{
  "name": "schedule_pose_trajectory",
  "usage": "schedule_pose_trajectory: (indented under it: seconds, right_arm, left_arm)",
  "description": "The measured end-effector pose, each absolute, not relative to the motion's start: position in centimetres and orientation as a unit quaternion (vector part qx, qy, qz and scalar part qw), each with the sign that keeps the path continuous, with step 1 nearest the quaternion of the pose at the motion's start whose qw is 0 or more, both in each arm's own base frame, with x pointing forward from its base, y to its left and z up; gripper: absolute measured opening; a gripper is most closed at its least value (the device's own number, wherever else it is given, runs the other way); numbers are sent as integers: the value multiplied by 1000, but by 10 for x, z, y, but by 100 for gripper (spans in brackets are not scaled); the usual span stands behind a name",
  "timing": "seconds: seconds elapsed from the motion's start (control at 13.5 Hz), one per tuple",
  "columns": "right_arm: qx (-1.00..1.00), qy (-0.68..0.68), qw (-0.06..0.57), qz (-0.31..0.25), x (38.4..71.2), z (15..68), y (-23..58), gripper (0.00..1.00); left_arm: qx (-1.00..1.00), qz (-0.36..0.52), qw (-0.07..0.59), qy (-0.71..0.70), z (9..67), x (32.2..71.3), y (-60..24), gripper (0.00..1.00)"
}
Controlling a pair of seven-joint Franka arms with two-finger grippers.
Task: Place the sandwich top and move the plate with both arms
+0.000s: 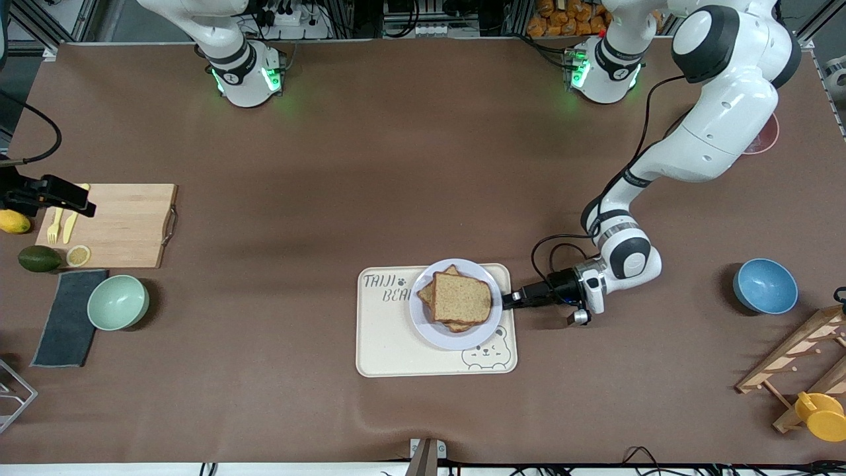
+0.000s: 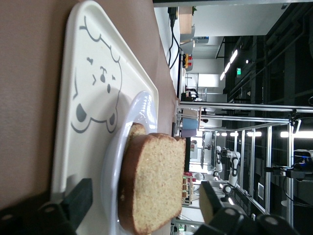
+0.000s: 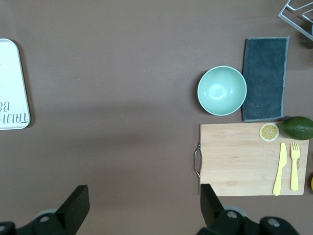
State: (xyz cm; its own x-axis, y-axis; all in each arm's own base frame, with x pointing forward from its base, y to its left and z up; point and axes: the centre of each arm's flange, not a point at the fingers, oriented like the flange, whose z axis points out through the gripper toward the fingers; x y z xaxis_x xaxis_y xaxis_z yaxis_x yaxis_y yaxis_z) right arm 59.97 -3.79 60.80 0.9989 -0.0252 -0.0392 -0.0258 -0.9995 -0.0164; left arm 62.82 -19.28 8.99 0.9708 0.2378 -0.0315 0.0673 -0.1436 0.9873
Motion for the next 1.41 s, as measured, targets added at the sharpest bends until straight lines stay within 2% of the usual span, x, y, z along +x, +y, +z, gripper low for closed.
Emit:
schedule_pose_trajectory:
  seconds: [0.67,1.41]
  right_arm:
    - [-1000,13,8,20,600,608,-38,100]
    - [-1000,13,8,21,600,607,-38,100]
  left_arm:
    - [753,34,642,143,98,633,-190,100]
    - [769,-19,619,158,164,648,-186,100]
